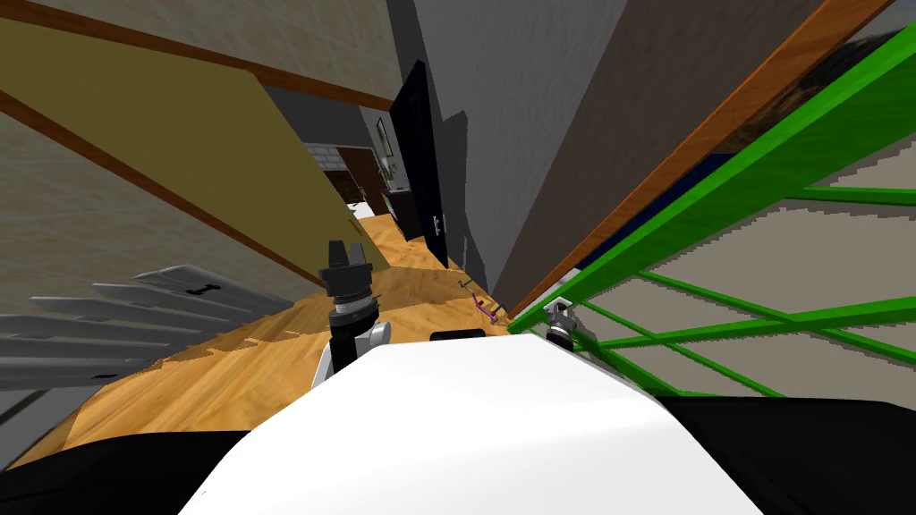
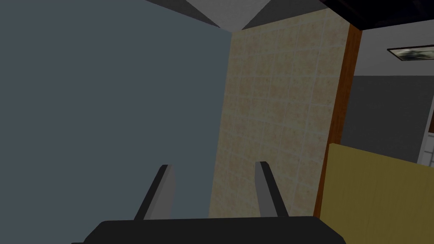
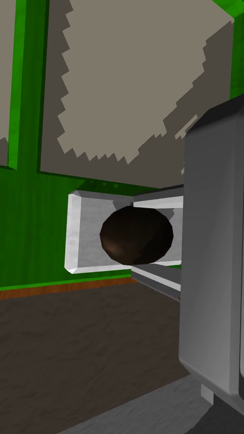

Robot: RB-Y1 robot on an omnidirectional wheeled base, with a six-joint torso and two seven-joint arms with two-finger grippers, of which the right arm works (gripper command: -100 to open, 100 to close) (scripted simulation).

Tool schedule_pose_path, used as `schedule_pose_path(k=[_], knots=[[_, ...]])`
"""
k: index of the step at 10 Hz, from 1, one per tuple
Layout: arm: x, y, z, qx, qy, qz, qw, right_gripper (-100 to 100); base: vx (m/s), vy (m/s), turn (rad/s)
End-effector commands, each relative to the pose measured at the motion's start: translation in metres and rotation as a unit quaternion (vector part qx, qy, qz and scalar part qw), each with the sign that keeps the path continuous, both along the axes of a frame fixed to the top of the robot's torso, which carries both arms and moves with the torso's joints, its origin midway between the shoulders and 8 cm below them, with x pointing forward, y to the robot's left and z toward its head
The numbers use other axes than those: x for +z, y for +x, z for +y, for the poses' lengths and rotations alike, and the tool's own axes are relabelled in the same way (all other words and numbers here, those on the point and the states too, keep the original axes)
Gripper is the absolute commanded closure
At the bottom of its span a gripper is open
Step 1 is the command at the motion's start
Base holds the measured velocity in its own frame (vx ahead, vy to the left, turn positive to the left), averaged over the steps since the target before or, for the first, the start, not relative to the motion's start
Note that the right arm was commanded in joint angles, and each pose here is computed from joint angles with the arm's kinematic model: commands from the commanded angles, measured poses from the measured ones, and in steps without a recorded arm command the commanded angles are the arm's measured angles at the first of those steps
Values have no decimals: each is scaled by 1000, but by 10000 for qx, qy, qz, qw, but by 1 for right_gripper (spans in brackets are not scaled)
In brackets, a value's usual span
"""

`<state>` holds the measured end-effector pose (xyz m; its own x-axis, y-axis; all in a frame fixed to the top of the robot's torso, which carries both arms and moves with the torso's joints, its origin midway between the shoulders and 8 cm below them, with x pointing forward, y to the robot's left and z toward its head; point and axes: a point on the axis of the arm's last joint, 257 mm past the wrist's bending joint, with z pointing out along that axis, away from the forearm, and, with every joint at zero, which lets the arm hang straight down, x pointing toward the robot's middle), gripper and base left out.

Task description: Pull the door open

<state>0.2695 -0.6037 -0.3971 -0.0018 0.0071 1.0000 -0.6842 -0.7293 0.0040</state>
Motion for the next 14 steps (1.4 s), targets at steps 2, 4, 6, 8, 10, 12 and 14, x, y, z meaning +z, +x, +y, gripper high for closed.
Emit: schedule_pose_path(k=[2, 4, 6, 8, 10, 12, 14], knots=[[-1, -1, 3, 49, 14, 2, 10000, -100, -183, 78, 9], [-2, -6, 0, -5, 25, 6, 10000, -100, -85, 209, -79], [-3, -11, -2, -54, 35, 9, 10000, -100, -76, 194, -42], [-3, -9, 0, -20, 29, 6, 10000, -100, 20, 20, -31], [-3, -9, 2, 0, 22, 3, 10000, -100, 140, -120, -20], [-3, -7, 4, 36, 10, -2, 10000, -100, 137, -158, -34], [-3, -6, 6, 83, -5, -9, 10000, -100, 184, -157, -51]])
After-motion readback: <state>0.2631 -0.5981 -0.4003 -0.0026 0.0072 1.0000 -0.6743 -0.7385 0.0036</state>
